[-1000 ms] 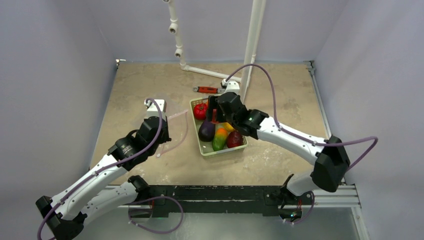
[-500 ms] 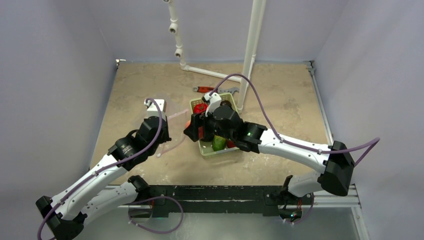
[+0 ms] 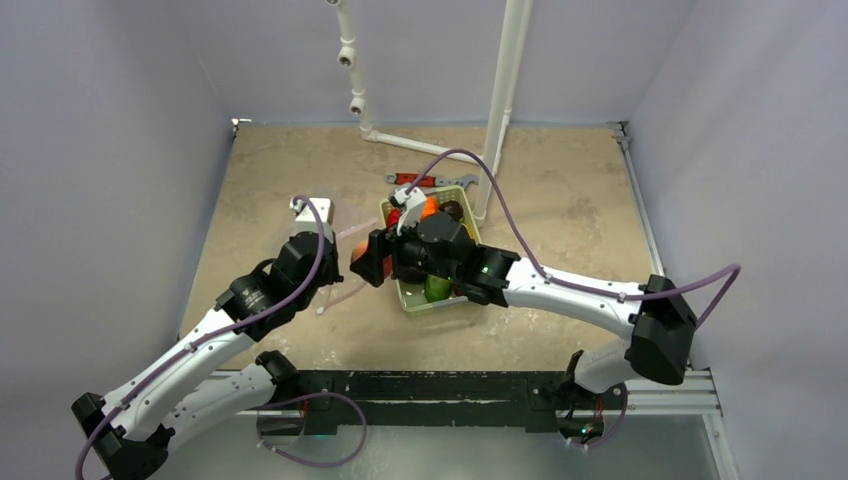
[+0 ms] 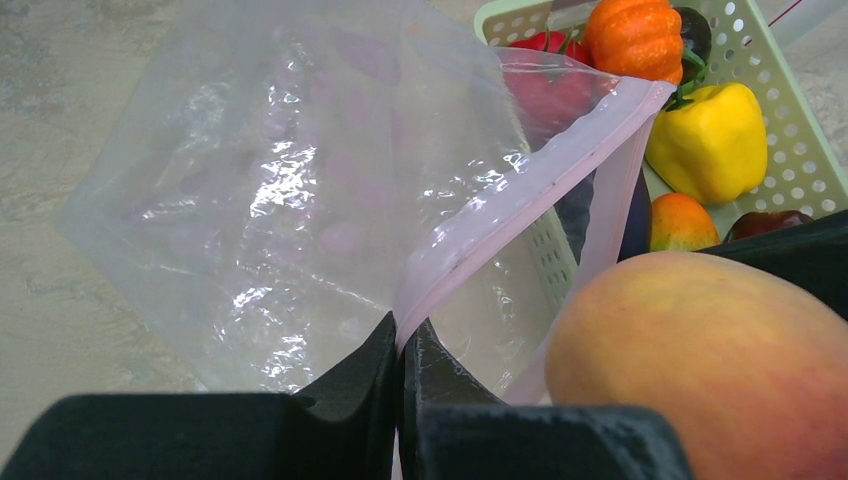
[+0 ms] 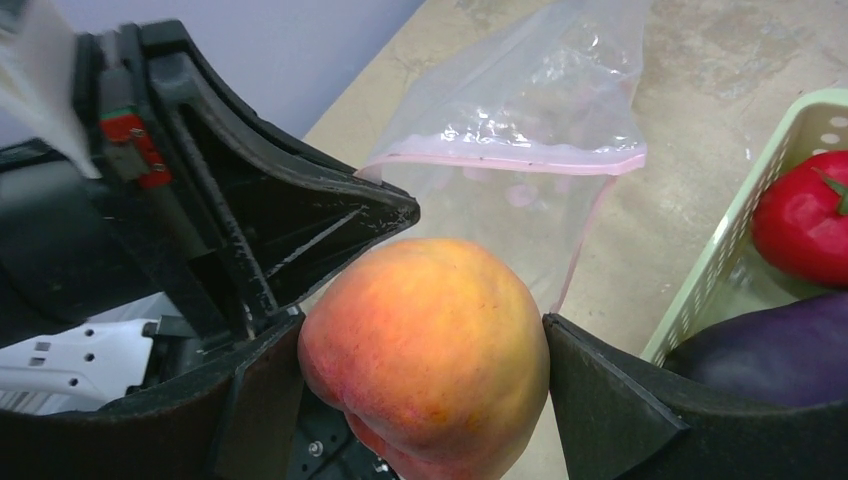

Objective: Place the food in the zip-top bag and seal the zipper
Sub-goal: Place the fake fruit in the zipper food storage bag.

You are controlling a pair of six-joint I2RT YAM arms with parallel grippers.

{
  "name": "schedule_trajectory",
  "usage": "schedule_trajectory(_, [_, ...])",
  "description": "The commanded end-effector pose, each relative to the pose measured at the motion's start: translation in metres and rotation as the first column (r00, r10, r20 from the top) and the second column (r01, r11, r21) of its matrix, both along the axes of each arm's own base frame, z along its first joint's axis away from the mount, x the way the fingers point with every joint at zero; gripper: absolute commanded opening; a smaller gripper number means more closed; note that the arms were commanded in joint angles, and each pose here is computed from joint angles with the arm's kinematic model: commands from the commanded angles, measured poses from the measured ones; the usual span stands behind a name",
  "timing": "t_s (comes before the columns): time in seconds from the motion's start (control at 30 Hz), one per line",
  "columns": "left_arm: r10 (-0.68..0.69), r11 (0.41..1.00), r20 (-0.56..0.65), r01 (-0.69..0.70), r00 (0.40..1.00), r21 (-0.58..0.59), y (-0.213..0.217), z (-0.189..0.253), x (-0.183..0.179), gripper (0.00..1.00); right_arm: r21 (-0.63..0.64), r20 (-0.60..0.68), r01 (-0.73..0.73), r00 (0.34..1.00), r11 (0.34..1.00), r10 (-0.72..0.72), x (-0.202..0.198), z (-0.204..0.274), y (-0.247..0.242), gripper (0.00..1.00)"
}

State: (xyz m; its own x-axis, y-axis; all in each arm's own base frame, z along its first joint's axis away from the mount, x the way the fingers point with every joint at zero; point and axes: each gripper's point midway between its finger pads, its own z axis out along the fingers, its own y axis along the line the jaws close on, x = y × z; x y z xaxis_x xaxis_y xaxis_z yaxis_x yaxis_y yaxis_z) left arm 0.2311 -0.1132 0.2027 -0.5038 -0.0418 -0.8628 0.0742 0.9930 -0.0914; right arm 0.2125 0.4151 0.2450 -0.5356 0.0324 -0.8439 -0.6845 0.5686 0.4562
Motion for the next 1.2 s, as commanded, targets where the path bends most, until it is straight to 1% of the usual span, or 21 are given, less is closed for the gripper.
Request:
schedule_trajectory(0.0, [-0.014, 0.999, 0.032, 0.015, 0.999, -0.032, -0.005, 0.008, 0.004, 0.0, 0.071, 0.056, -0.034, 0.998, 0.997, 0.03, 0.003, 0.022, 0.019, 0.48])
schedule_trajectory(0.17, [-0.031, 0.999, 0.035, 0.032, 0.999, -0.044, -0.008, 0.009, 0.003, 0.0, 0.073, 0.045, -0.013, 0.999, 0.997, 0.009, 0.01, 0.013, 0.027, 0.49])
schedule_trajectory(0.37, [-0.049, 0.997, 0.034, 0.051, 0.998, -0.055, -0.011, 0.01, 0.003, 0.0, 0.033, 0.025, 0.06, 0.998, 0.998, -0.061, 0.028, -0.007, 0.035, 0.49])
schedule_trajectory(0.43, [-0.06, 0.996, 0.034, 0.062, 0.998, -0.057, -0.012, 0.01, 0.003, 0.0, 0.012, -0.004, 0.064, 0.998, 0.998, -0.064, 0.03, -0.016, 0.04, 0.49])
schedule_trajectory(0.53, [-0.073, 0.995, 0.031, 0.075, 0.997, -0.06, -0.015, 0.01, 0.003, 0.0, -0.005, 0.007, 0.097, 0.995, 0.995, -0.097, 0.04, -0.017, 0.045, 0.5])
schedule_trajectory(0.6, [-0.08, 0.995, 0.029, 0.082, 0.996, -0.06, -0.016, 0.009, 0.002, 0.0, -0.019, 0.016, 0.124, 0.992, 0.992, -0.123, 0.049, -0.019, 0.047, 0.52])
schedule_trajectory(0.67, [-0.084, 0.994, 0.029, 0.085, 0.996, -0.063, -0.016, 0.009, 0.002, 0.0, -0.04, 0.019, 0.142, 0.99, 0.989, -0.141, 0.056, -0.024, 0.049, 0.58])
schedule_trajectory(0.73, [-0.083, 0.994, 0.03, 0.085, 0.996, -0.064, -0.016, 0.01, 0.002, 0.0, -0.048, 0.021, 0.149, 0.989, 0.988, -0.148, 0.061, -0.025, 0.052, 0.67])
schedule_trajectory(1.03, [-0.032, 0.998, 0.025, 0.033, 0.999, -0.05, -0.008, 0.007, 0.004, 0.0, -0.032, 0.043, 0.122, 0.992, 0.992, -0.121, 0.06, -0.016, 0.058, 0.96])
schedule_trajectory(1.07, [-0.027, 0.998, 0.021, 0.028, 0.999, -0.048, -0.008, 0.007, 0.005, 0.0, -0.032, 0.045, 0.117, 0.992, 0.993, -0.115, 0.059, -0.015, 0.058, 0.98])
schedule_trajectory(1.17, [-0.02, 0.999, 0.017, 0.021, 1.0, -0.048, -0.007, 0.006, 0.006, 0.0, -0.023, 0.052, 0.116, 0.992, 0.993, -0.114, 0.058, -0.011, 0.055, 0.99])
